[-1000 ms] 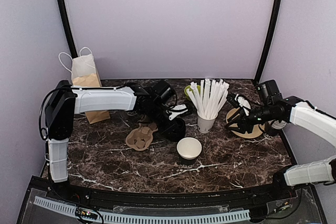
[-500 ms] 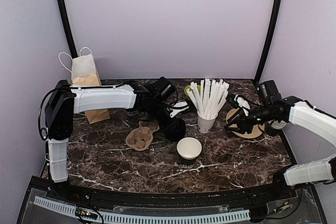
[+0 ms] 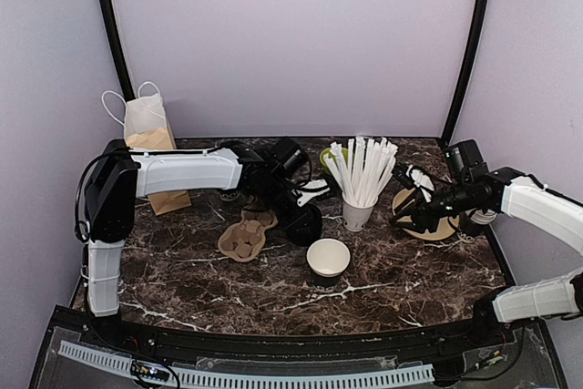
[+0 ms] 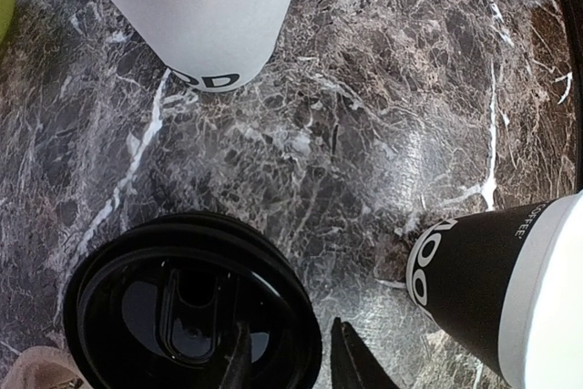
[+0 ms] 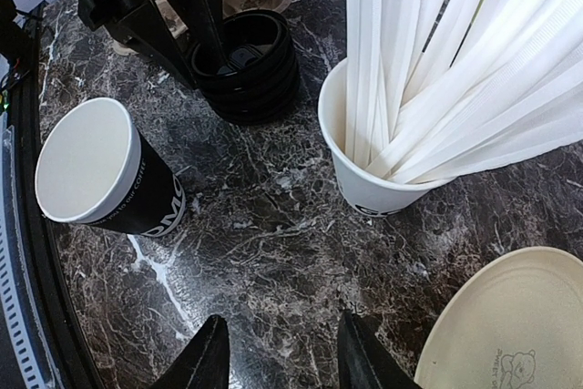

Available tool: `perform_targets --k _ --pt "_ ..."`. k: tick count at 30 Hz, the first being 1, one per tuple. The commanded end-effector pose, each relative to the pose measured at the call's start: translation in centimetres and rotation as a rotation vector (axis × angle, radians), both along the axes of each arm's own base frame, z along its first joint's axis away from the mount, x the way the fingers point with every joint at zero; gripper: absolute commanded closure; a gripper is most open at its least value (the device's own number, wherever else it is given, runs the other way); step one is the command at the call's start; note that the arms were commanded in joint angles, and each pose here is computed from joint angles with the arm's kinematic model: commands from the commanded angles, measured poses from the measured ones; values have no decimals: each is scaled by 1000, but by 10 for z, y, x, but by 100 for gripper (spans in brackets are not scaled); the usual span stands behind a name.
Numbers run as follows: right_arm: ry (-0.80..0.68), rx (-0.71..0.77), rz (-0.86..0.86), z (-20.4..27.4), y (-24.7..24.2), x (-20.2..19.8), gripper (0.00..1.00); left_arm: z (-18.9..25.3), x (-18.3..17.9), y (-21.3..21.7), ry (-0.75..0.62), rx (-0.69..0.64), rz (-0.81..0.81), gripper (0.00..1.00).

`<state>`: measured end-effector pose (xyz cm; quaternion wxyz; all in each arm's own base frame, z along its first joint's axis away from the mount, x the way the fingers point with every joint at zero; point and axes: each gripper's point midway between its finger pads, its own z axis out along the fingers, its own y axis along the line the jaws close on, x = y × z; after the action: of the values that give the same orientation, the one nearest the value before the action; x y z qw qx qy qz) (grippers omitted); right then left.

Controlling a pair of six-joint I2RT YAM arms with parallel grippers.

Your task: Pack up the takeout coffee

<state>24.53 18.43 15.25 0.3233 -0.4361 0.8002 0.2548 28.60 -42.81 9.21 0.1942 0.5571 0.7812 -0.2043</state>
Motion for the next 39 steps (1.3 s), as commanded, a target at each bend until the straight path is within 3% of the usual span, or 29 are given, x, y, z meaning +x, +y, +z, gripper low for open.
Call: perform_targets --k 1,9,18,24,31,39 --pt "-23 10 8 2 0 1 59 10 -7 -4 21 -15 -25 67" --pt "-20 6 8 0 0 2 59 7 -12 -7 44 -33 -36 57" --pt "-15 4 5 -1 0 2 60 2 -7 -8 30 -26 -16 65" --pt "-19 2 4 -1 -1 2 60 -2 -4 -7 23 -15 -2 62" --pt "-22 3 2 0 -1 3 60 1 -3 -9 25 -17 -3 75" --pt "-18 4 1 0 -1 3 60 34 -7 -6 15 -38 -9 86"
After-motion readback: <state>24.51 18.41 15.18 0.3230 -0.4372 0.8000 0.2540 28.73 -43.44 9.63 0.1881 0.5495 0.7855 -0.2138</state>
